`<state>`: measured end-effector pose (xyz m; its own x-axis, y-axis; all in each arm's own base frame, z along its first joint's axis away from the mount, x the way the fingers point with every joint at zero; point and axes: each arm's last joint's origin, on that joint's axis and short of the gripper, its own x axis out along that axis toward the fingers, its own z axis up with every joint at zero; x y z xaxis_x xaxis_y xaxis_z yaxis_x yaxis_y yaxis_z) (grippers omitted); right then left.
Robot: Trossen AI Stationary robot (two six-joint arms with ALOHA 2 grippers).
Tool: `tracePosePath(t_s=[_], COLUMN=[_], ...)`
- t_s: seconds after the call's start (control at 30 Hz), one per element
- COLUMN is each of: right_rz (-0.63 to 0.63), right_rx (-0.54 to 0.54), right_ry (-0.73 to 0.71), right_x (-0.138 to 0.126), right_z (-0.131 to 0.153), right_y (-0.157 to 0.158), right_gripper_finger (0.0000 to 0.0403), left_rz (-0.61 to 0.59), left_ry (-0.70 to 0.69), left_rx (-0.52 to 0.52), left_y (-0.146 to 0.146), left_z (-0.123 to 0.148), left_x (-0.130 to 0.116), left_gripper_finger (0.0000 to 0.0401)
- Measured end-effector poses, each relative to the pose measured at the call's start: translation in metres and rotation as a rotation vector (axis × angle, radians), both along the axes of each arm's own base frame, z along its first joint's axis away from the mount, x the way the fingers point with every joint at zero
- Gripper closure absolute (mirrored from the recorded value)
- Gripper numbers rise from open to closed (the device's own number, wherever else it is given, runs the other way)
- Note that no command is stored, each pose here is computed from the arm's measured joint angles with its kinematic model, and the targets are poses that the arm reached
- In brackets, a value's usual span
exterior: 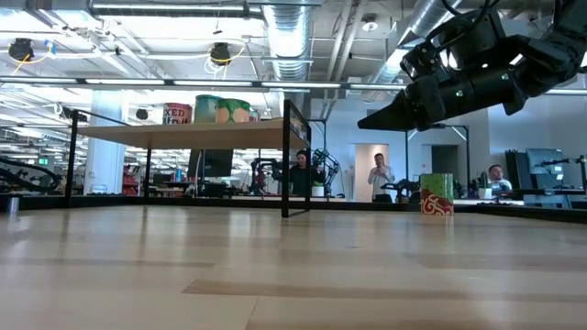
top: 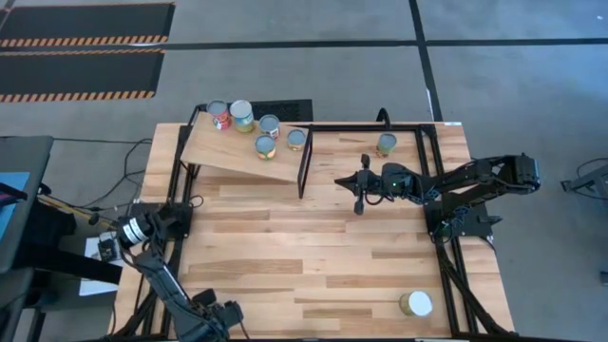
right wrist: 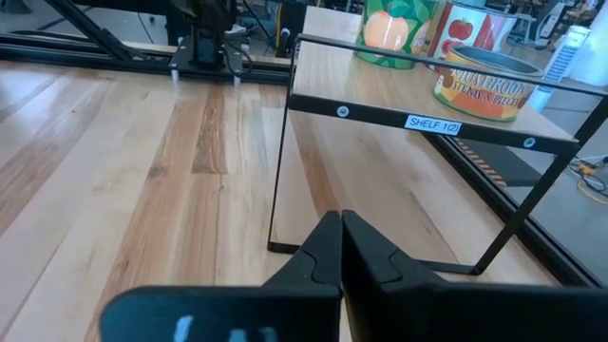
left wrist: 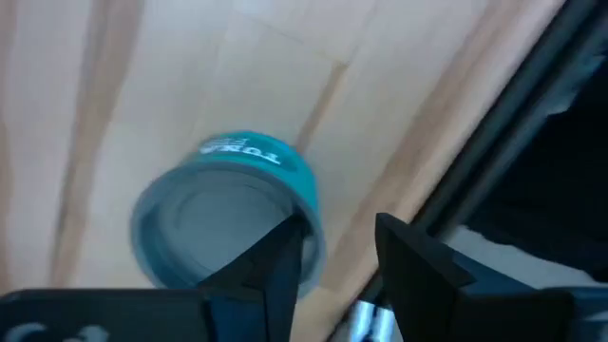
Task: Pick and place cans onto a shelf
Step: Put the canned tuna on the shelf
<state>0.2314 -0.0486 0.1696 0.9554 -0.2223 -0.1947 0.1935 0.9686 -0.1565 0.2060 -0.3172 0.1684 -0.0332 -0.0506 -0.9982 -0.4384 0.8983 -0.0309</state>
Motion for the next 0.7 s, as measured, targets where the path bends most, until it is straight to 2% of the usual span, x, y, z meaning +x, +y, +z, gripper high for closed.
tracePosePath(t_s=[0.17,0.4,0.53,0.7], right_rz=[-0.002,-0.005,-0.004,-0.004], right_rx=[-0.004,-0.006,-0.007,-0.010], right_ry=[-0.003,-0.006,-0.006,-0.007], right_x=[0.000,0.000,0.000,0.000], right_z=[0.000,0.001,0.001,0.001], right_y=[0.000,0.000,0.000,0.000], right_gripper_finger=[0.0389,0.0387,0.0389,0.0386], left_rz=[-0.059,-0.094,-0.180,-0.264], left_ry=[0.005,-0.005,-0.026,-0.060], left_rx=[0.046,0.192,0.248,0.302], left_y=[0.001,0.014,0.019,0.040], left_z=[-0.005,-0.004,-0.004,0.001], left_x=[0.000,-0.004,-0.001,0.024], left_gripper_finger=[0.0292,0.0388,0.0396,0.0399])
